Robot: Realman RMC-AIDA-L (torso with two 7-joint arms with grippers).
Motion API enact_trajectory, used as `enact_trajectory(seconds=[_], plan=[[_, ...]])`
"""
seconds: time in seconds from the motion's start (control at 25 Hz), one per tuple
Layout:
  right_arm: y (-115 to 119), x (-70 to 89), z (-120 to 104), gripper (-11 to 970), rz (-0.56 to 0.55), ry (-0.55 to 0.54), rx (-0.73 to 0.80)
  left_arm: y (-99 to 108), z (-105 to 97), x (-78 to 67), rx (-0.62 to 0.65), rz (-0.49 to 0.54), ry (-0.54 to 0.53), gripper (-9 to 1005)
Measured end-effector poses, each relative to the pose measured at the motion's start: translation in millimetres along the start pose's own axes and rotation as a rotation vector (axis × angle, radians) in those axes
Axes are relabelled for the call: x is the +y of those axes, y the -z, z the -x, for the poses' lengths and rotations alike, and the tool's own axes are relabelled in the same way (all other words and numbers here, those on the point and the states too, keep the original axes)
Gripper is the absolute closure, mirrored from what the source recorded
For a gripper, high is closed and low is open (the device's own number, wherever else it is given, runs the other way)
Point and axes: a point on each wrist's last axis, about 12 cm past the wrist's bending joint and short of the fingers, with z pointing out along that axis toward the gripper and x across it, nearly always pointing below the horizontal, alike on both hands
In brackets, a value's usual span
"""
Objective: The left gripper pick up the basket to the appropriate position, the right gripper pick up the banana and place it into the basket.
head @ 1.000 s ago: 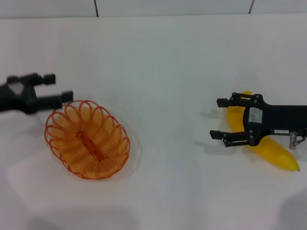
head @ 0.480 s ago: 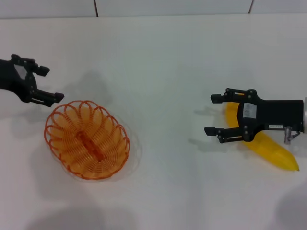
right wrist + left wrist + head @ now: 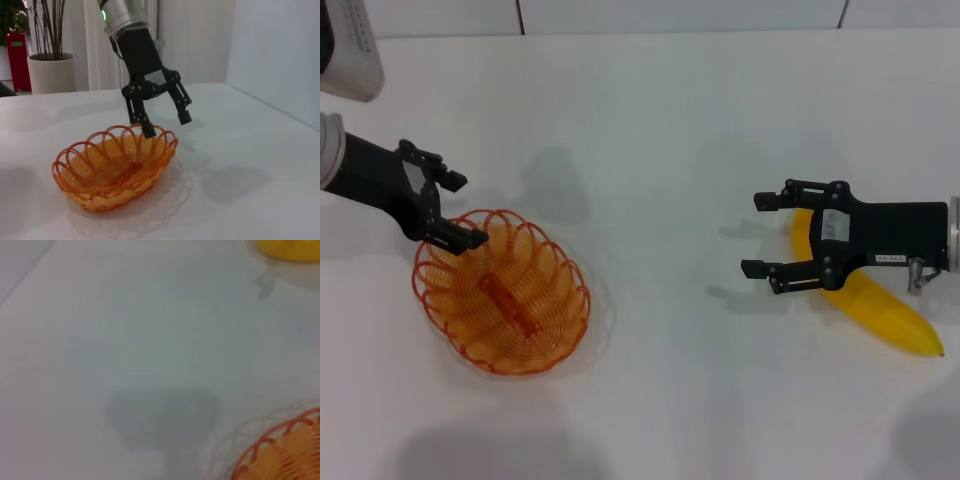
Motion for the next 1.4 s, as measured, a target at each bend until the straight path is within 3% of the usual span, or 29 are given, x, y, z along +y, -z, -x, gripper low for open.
enact_trajectory(seconds=[0.44, 1.08, 1.4], plan=[[-0.9, -1.0, 1.3, 78, 0.001, 0.004, -0.001, -8.9, 8.4, 0.6, 0.016, -0.024, -0.011, 140], [-2.8, -1.0, 1.9, 79, 0.004, 0.001, -0.004, -22.6, 10.6, 1.3, 0.068, -0.031, 0.002, 478], [-2.6, -1.1, 1.7, 79, 0.002, 0.001, -0.004, -23.7, 11.5, 0.5, 0.070, -0.033, 0.011, 783]])
